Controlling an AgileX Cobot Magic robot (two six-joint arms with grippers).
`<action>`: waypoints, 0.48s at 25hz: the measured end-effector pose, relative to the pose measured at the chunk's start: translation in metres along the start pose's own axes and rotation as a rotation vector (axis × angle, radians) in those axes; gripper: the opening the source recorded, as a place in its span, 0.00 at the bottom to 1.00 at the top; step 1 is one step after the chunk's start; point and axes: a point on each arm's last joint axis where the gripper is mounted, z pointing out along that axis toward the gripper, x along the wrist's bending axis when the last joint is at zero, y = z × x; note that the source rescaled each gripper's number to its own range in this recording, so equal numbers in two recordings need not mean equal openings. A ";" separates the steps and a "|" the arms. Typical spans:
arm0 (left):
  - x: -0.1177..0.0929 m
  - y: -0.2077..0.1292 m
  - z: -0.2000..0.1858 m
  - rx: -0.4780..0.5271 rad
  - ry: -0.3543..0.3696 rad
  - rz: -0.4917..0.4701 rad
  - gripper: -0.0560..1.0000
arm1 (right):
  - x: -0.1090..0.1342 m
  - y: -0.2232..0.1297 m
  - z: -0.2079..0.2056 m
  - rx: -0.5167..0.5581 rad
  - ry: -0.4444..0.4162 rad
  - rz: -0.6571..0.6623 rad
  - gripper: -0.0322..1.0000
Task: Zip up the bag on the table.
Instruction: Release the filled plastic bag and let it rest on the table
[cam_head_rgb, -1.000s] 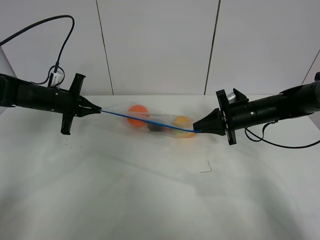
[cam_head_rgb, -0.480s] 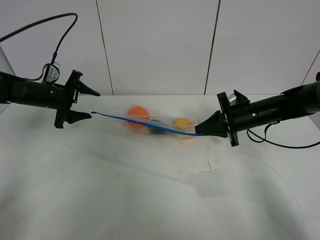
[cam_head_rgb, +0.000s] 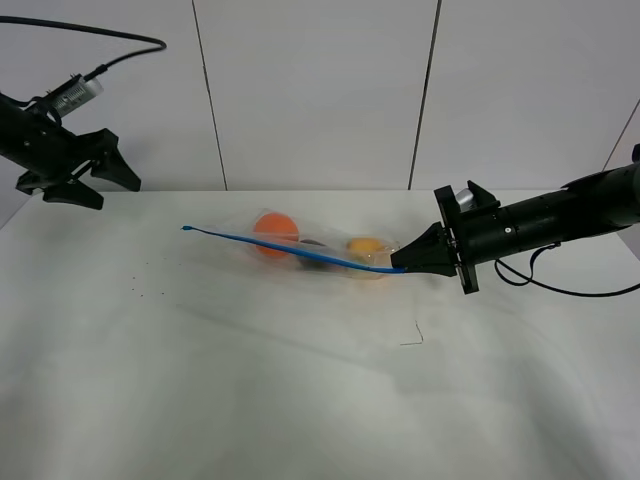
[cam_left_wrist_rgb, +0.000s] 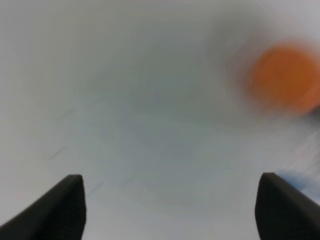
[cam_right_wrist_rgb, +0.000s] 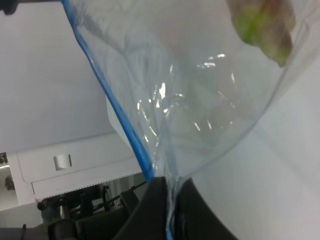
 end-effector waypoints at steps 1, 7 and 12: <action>0.000 0.000 0.000 0.000 0.000 0.000 0.99 | 0.000 0.000 0.000 0.001 -0.001 -0.001 0.03; -0.019 -0.002 -0.011 0.208 0.330 0.079 0.99 | 0.000 0.000 0.000 0.002 -0.002 -0.001 0.03; -0.046 -0.004 -0.007 0.224 0.311 0.124 0.99 | 0.000 0.000 0.000 0.002 -0.002 -0.001 0.03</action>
